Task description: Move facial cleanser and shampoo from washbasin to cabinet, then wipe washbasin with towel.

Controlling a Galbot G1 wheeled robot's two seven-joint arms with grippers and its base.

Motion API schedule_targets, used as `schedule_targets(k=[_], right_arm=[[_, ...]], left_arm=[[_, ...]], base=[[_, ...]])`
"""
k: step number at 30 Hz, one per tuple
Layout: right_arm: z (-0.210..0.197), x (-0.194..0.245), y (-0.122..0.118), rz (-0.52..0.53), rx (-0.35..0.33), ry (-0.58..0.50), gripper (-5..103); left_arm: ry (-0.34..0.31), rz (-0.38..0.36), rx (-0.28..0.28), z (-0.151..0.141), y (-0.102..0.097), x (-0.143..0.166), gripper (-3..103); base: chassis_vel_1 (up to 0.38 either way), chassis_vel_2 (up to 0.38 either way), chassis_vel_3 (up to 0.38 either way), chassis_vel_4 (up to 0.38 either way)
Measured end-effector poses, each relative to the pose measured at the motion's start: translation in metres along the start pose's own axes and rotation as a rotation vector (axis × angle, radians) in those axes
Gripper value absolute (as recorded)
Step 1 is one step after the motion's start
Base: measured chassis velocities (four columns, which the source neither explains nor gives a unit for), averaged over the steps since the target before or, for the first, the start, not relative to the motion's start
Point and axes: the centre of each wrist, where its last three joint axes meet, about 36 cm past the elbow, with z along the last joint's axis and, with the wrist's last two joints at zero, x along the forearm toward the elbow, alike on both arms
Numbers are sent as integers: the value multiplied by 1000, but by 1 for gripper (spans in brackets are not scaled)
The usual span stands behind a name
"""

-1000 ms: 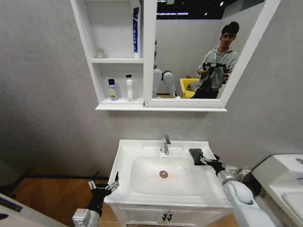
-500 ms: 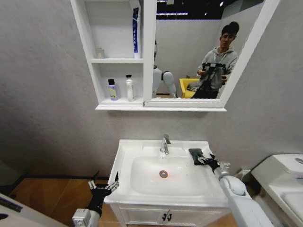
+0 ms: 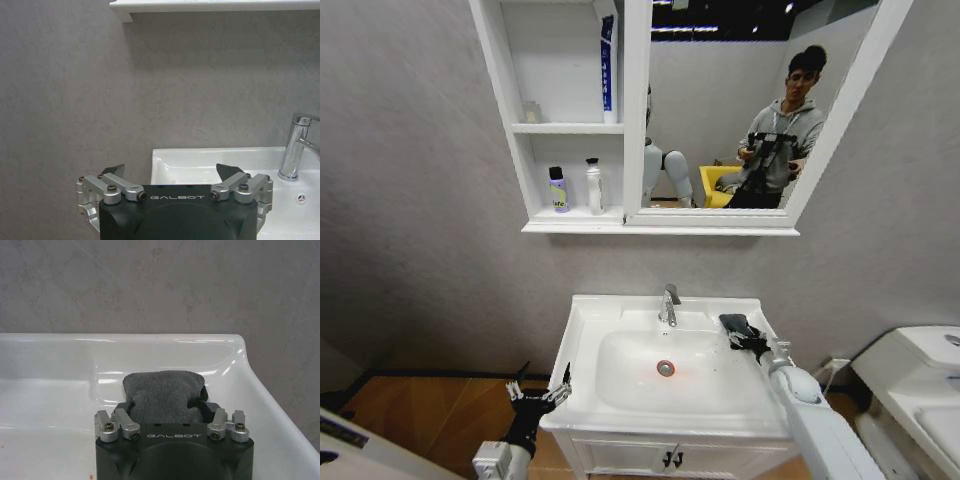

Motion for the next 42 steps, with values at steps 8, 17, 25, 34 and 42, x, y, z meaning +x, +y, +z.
schedule_targets(k=[8, 17, 25, 34, 42], right_arm=[[0, 1, 3, -11, -11, 8, 44], [-2, 11, 4, -14, -15, -13, 12], [-35, 55, 59, -86, -39, -126, 7], [11, 82, 110, -82, -61, -14, 7], [22, 73, 78, -16, 22, 51, 7]], left_arm=[[0, 0, 0, 0, 0, 0, 100], [0, 0, 0, 0, 0, 0, 100], [0, 0, 0, 0, 0, 0, 100], [0, 0, 0, 0, 0, 0, 100], [0, 0, 0, 0, 0, 0, 100]], base=[[0, 0, 0, 0], [0, 0, 0, 0], [0, 0, 0, 0], [0, 0, 0, 0], [0, 0, 0, 0]])
